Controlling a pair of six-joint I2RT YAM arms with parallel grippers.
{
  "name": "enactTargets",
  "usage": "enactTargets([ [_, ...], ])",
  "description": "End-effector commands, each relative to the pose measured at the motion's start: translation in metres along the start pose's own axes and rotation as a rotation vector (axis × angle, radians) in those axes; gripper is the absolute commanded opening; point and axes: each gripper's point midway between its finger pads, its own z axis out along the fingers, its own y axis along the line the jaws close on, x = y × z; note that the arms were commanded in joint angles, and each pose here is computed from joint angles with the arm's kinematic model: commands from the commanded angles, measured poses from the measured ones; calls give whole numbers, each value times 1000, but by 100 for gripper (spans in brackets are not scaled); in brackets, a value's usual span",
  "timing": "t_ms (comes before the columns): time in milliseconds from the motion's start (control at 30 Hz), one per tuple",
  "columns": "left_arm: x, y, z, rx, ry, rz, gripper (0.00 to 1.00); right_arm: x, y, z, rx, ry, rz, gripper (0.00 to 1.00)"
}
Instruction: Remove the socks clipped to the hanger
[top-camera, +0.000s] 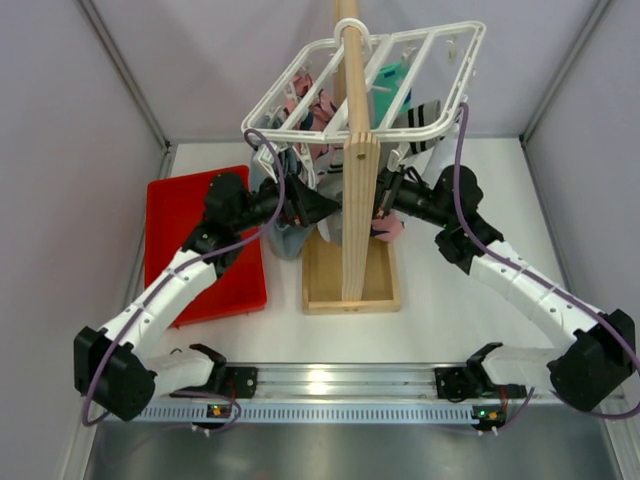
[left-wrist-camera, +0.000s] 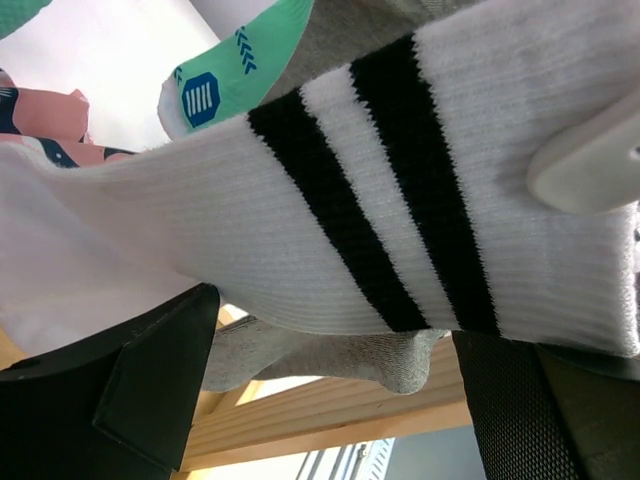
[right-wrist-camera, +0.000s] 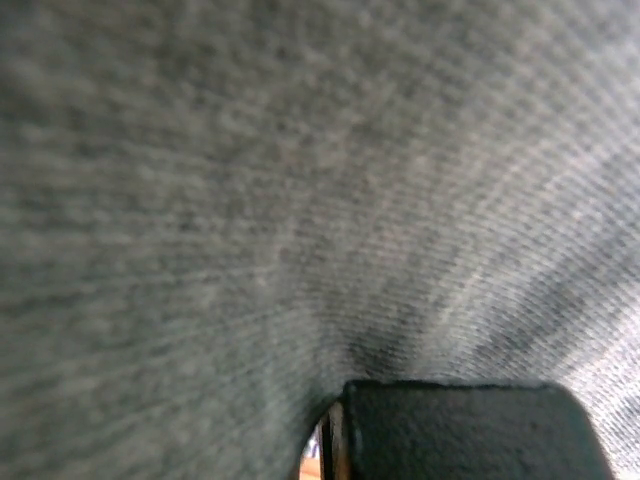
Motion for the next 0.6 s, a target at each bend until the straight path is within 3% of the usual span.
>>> enactTargets([
  [0, -22, -25, 8, 70, -38, 5, 98, -5, 24, 6, -50, -13, -66, 0],
  [100, -20, -23, 16, 69, -19, -48, 98, -3, 21, 7, -32, -9, -76, 0],
  [200, -19, -29, 21, 85, -13, -58, 89, 1, 17, 6, -16, -5, -81, 0],
  [233, -16, -30, 22, 95, -6, -61, 84, 2, 16, 5, -12, -3, -82, 0],
  [367, -15, -33, 21, 121, -14, -71, 52, 4, 12, 4, 7, -2, -84, 0],
  [467, -10, -32, 21, 121, -4, -75, 37, 4, 9, 3, 29, -5, -91, 0],
  [500, -10, -34, 20, 125, -3, -72, 35, 3, 8, 3, 33, -8, -94, 0],
  [567, -9, -36, 16, 130, -4, -66, 42, 3, 6, 2, 48, -4, -95, 0],
])
